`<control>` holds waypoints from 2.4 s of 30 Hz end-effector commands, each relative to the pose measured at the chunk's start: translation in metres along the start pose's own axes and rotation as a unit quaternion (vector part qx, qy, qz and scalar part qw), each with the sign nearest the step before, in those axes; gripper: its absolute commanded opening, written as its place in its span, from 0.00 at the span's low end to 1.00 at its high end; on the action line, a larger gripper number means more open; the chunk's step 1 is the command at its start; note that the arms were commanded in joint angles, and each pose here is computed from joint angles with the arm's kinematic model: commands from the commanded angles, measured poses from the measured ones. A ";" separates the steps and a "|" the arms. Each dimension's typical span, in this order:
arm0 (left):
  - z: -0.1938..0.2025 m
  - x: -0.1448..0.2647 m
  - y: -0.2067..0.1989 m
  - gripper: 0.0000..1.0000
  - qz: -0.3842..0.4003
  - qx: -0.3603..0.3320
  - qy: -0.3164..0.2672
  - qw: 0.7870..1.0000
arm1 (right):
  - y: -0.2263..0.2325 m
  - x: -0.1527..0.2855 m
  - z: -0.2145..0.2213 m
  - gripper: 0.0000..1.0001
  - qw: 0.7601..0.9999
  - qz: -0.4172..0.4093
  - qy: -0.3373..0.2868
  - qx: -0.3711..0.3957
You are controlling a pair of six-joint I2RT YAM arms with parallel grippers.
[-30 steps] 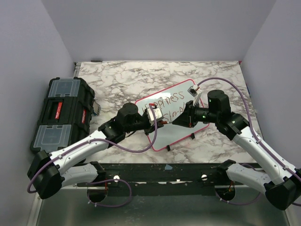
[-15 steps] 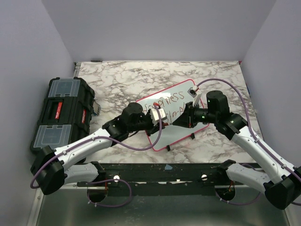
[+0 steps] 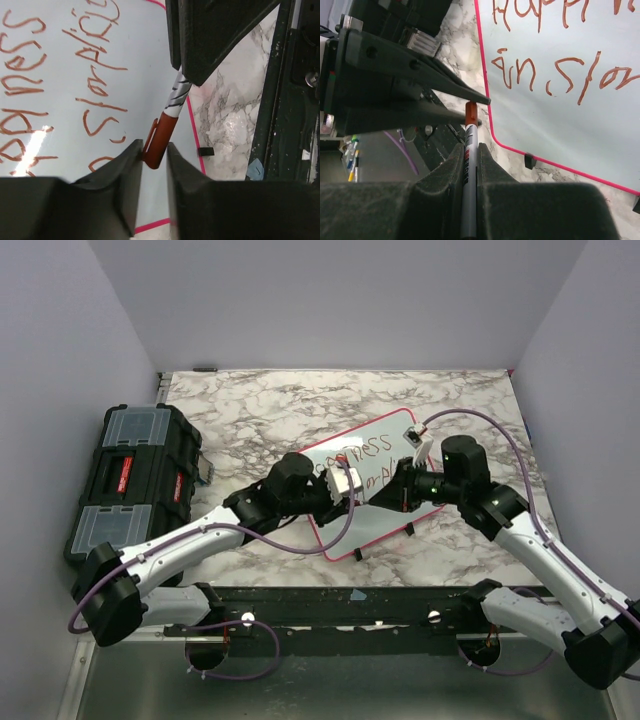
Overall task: Write a sentence on the whiteboard
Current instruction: Insert the whiteboard marker without the cap into the pen cap, then put down the whiteboard marker at the center of the board.
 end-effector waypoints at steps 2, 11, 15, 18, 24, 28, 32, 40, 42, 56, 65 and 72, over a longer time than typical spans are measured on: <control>-0.088 0.025 -0.022 0.50 0.019 -0.099 -0.146 0.984 | -0.009 0.013 -0.022 0.01 0.994 0.089 -0.063 0.022; -0.071 0.063 0.028 0.88 -0.154 -0.009 -0.154 0.976 | -0.044 0.054 -0.050 0.01 0.941 0.272 -0.203 -0.013; -0.063 0.078 0.048 0.98 -0.220 0.043 -0.161 0.961 | -0.062 0.066 -0.054 0.01 0.908 0.326 -0.260 -0.026; -0.057 0.090 0.061 0.98 -0.259 0.108 -0.174 0.944 | -0.079 0.081 -0.055 0.01 0.870 0.387 -0.302 -0.040; -0.036 0.120 0.086 0.98 -0.354 0.167 -0.167 0.905 | -0.100 0.096 -0.050 0.01 0.825 0.455 -0.333 -0.043; -0.024 0.142 0.087 0.98 -0.389 0.188 -0.183 0.883 | -0.120 0.105 -0.042 0.01 0.784 0.518 -0.340 -0.043; -0.010 0.165 0.087 0.98 -0.431 0.222 -0.188 0.854 | -0.129 0.105 -0.042 0.01 0.770 0.540 -0.339 -0.034; 0.000 0.194 0.067 0.99 -0.438 0.220 -0.179 0.853 | -0.174 0.090 -0.030 0.01 0.755 0.558 -0.335 -0.075; 0.005 0.201 0.067 0.99 -0.456 0.205 -0.174 0.848 | -0.191 0.093 -0.026 0.01 0.755 0.560 -0.328 -0.092; 0.021 0.204 0.059 0.98 -0.443 0.148 -0.103 0.878 | -0.221 0.085 0.025 0.01 0.751 0.573 -0.292 -0.151; 0.034 0.198 0.060 0.98 -0.440 0.130 -0.115 0.881 | -0.226 0.087 0.055 0.24 0.734 0.588 -0.284 -0.189; 0.040 0.193 0.061 0.98 -0.438 0.140 -0.117 0.880 | -0.219 0.096 0.052 0.42 0.727 0.584 -0.304 -0.195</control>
Point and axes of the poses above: each gripper's point midway between its finger pads, its own x axis back along the fingers, its own y axis along the line the jaws close on, z = x × y, the point moved 4 cm from there along x, back along the fingers, and after that the axes turned 4 degrees about x, right-handed, at the moved point
